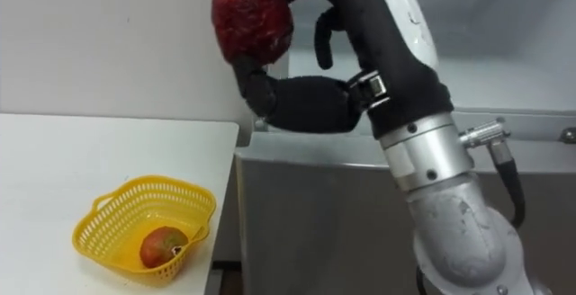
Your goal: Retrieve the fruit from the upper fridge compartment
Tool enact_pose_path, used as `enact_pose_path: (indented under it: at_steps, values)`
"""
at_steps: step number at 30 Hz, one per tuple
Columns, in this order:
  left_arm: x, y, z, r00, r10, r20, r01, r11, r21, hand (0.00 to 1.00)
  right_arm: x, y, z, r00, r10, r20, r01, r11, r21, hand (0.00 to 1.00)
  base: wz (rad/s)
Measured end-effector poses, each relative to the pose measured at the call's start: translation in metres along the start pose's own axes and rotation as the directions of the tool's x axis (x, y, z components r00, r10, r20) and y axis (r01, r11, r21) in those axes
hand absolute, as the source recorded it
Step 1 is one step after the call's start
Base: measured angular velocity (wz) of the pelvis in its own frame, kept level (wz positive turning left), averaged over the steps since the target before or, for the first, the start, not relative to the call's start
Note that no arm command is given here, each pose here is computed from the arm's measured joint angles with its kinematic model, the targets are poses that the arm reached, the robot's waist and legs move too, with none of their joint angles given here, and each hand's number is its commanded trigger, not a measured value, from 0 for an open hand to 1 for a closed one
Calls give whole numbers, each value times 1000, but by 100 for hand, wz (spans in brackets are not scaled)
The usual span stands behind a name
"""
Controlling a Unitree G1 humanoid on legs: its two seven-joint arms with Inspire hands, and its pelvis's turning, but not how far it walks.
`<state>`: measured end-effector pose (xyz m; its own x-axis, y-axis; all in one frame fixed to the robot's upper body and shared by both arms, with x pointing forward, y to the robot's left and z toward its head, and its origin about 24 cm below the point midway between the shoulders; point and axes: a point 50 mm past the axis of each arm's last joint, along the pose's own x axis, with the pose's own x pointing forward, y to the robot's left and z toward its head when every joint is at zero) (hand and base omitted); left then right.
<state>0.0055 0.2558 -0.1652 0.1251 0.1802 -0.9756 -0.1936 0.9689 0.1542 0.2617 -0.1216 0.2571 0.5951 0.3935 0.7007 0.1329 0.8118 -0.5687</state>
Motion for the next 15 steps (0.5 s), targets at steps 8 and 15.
enact_pose_path:
  at_steps: [8,15]
  values:
    - [0,4,2,1000,2,4,-2,1000,-5,0,0,20,6,995,93,28,-92,995,-46,100,8]
    - [-1,7,4,1000,-18,9,18,1000,1,0,0,31,5,985,171,33,-167,981,-101,100,4]
